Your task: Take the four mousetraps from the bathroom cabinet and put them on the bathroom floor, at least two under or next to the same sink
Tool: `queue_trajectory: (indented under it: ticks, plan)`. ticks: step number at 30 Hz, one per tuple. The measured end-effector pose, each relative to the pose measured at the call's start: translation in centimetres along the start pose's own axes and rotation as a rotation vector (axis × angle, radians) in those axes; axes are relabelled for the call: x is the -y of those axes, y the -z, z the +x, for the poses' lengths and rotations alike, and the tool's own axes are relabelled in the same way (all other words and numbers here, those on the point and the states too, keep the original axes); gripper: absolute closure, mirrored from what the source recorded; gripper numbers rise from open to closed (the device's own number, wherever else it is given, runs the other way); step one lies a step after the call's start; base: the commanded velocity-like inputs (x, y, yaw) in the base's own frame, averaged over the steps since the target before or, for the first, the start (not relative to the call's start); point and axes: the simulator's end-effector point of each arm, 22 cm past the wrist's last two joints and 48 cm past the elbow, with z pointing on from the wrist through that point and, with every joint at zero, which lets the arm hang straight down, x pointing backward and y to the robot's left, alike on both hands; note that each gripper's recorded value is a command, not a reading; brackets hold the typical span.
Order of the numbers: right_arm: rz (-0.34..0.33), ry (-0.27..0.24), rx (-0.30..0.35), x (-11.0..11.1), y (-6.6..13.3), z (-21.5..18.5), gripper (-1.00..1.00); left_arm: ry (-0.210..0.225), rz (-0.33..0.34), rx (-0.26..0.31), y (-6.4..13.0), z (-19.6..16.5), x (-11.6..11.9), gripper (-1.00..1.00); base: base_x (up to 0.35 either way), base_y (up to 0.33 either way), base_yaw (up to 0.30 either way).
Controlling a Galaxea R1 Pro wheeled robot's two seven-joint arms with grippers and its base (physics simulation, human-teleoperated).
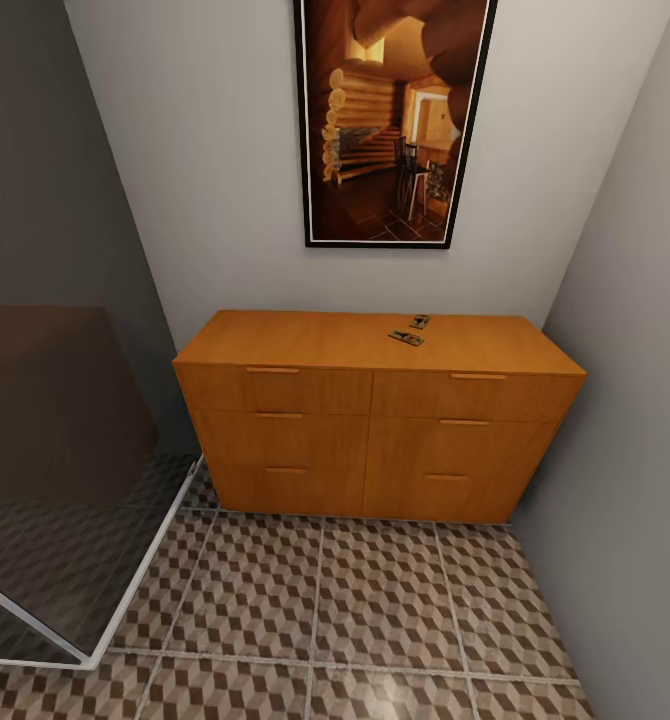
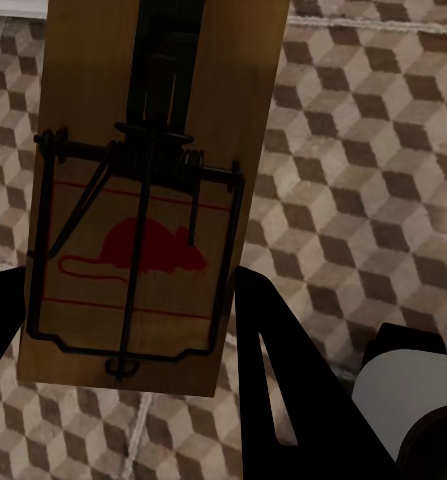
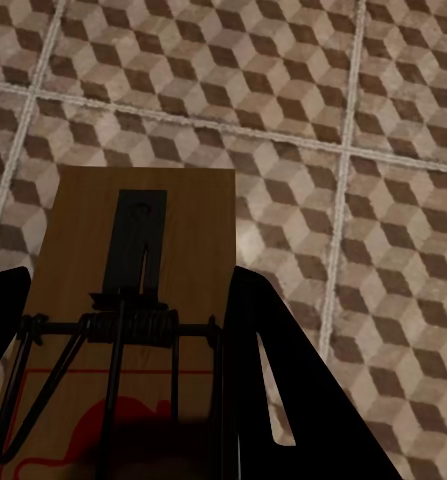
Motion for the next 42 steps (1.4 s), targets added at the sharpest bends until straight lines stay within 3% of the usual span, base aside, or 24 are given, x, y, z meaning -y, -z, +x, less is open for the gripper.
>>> queue_trajectory:
  ticks: [42]
  plan:
    - [0.000, 0.000, 0.000, 0.00, 0.00, 0.01, 1.00, 0.000, 0.000, 0.000, 0.00, 0.00, 0.00, 1.00, 0.000, 0.000, 0.000]
